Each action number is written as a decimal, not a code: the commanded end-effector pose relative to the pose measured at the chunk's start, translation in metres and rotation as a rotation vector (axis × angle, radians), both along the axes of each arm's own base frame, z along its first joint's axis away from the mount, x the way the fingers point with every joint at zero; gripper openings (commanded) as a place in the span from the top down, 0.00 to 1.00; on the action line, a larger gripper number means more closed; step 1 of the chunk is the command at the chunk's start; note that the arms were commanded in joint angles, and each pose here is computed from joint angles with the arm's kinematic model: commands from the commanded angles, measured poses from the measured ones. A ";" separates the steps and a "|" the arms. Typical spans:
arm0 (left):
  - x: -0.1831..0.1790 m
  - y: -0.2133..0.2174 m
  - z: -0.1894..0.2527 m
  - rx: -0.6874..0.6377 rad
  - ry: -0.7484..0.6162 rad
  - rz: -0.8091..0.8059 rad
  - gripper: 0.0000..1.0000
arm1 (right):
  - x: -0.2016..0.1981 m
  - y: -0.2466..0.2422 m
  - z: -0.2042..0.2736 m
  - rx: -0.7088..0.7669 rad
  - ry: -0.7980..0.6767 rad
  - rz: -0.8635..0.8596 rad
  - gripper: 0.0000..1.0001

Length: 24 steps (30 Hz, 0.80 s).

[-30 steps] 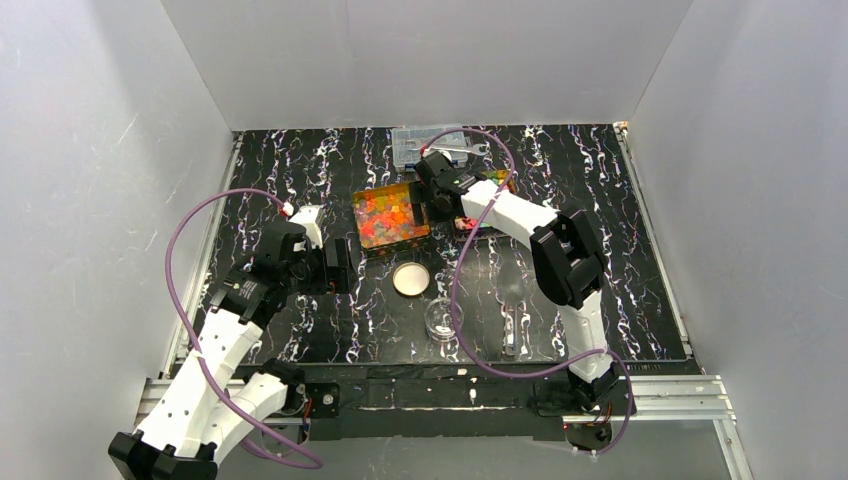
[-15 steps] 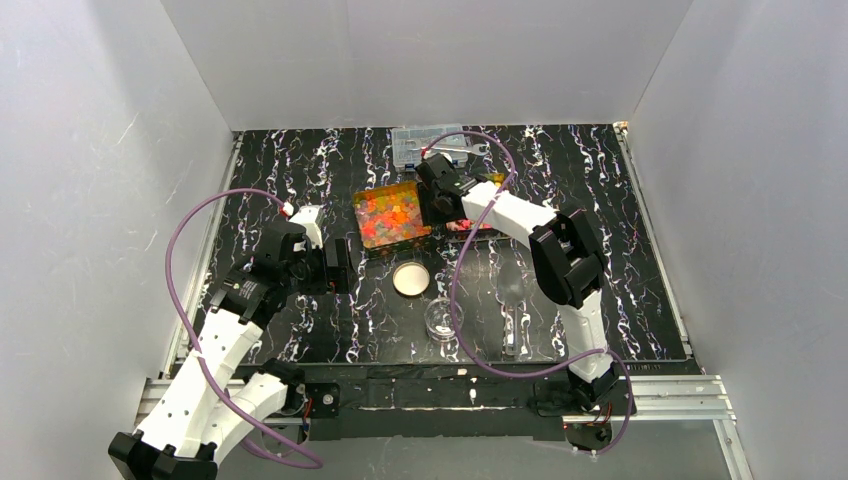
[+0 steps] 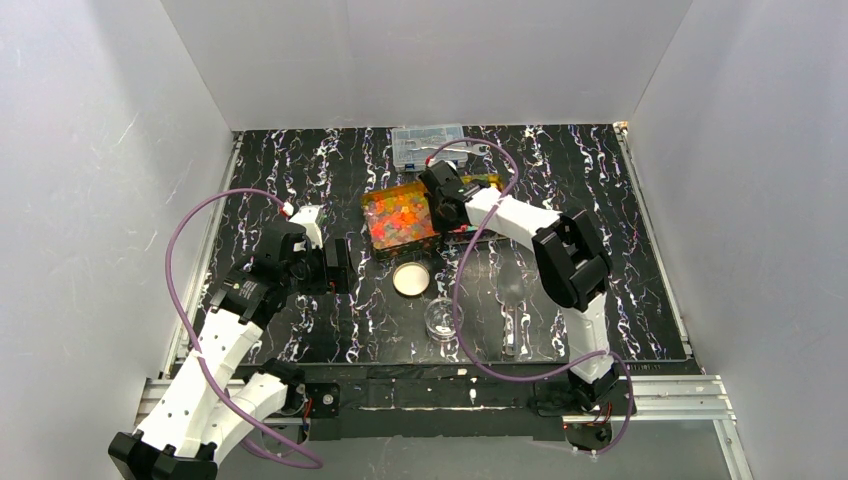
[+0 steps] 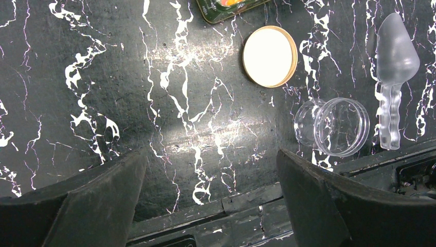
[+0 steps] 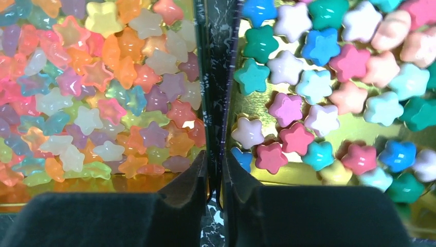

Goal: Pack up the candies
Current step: Move the storage box to the center of the board.

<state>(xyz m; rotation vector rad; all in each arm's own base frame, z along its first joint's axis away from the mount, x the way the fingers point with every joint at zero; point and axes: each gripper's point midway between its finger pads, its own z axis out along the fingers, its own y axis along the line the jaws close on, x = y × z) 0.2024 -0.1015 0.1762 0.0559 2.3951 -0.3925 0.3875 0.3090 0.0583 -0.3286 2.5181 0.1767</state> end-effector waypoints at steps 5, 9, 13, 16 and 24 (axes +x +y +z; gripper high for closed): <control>-0.003 0.003 -0.001 0.012 0.003 -0.004 0.04 | -0.013 -0.007 0.026 0.031 -0.021 0.004 0.94; -0.003 0.003 0.000 0.014 0.001 -0.002 0.04 | -0.021 -0.010 0.026 0.039 -0.016 0.002 0.99; -0.003 0.004 -0.001 0.017 0.002 0.000 0.04 | -0.032 -0.010 0.027 0.054 -0.019 -0.001 0.99; -0.003 0.004 -0.001 0.017 0.004 0.001 0.04 | -0.042 -0.010 0.024 0.055 -0.017 -0.008 0.99; -0.004 0.004 -0.002 0.016 0.007 0.002 0.04 | -0.070 -0.006 0.015 0.059 -0.014 -0.023 0.99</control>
